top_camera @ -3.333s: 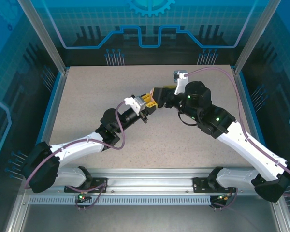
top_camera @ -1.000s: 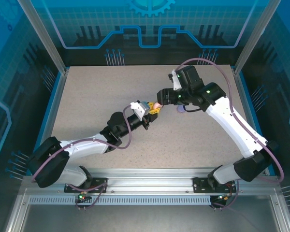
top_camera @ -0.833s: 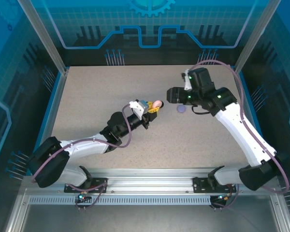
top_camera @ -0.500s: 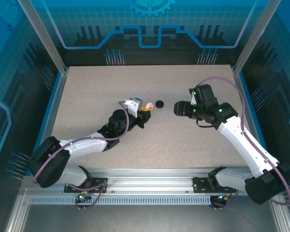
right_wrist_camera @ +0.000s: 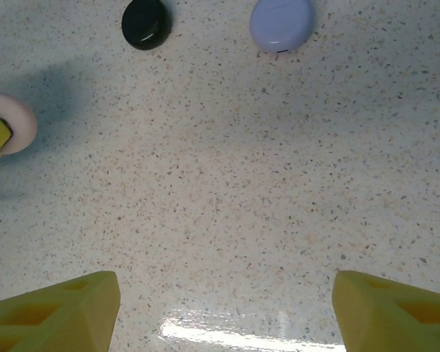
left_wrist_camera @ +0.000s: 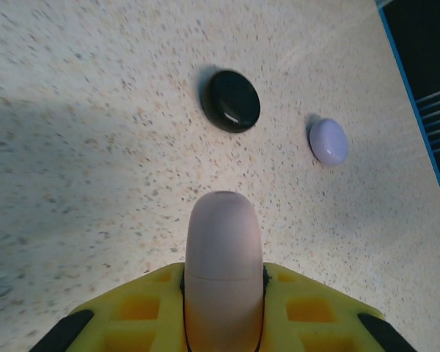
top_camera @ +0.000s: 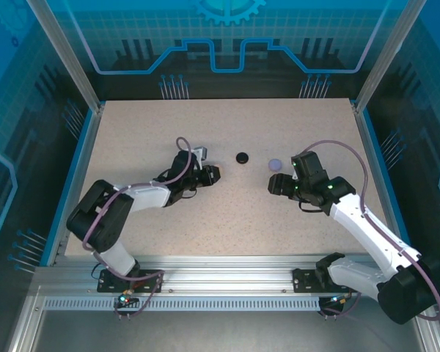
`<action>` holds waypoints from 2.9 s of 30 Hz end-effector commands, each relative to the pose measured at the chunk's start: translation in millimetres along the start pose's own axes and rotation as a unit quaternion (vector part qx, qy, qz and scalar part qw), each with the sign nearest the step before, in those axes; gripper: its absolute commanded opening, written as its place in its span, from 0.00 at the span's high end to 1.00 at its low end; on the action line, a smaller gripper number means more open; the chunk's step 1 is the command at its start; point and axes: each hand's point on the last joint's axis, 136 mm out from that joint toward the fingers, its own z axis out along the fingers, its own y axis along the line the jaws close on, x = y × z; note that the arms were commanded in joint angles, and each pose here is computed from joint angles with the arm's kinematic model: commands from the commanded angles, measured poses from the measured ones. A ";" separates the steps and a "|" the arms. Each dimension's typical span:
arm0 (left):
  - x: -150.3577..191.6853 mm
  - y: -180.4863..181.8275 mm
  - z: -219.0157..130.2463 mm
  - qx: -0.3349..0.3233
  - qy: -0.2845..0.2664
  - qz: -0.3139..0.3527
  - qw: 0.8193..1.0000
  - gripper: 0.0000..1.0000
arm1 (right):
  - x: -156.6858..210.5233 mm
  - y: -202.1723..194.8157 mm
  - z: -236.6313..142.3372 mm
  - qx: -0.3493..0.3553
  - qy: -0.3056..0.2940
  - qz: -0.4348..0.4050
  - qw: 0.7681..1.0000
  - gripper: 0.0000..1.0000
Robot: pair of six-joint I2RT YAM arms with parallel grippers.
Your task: Insert the wireless bluetooth earbuds into the charging case
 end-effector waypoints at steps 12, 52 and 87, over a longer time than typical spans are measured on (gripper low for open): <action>19.7 18.0 38.9 -0.012 0.111 -0.070 0.991 1.00 | -10.7 -5.4 -2.4 0.014 -0.023 0.010 1.000 0.23; -104.0 1.1 -197.6 -0.098 -0.303 0.218 0.922 0.01 | -102.5 -81.3 -62.9 0.219 -0.277 -0.025 0.935 0.00; -85.4 182.0 -132.4 -0.252 -0.223 0.182 0.924 0.01 | -108.7 -97.3 96.2 0.054 -0.300 -0.202 0.931 0.00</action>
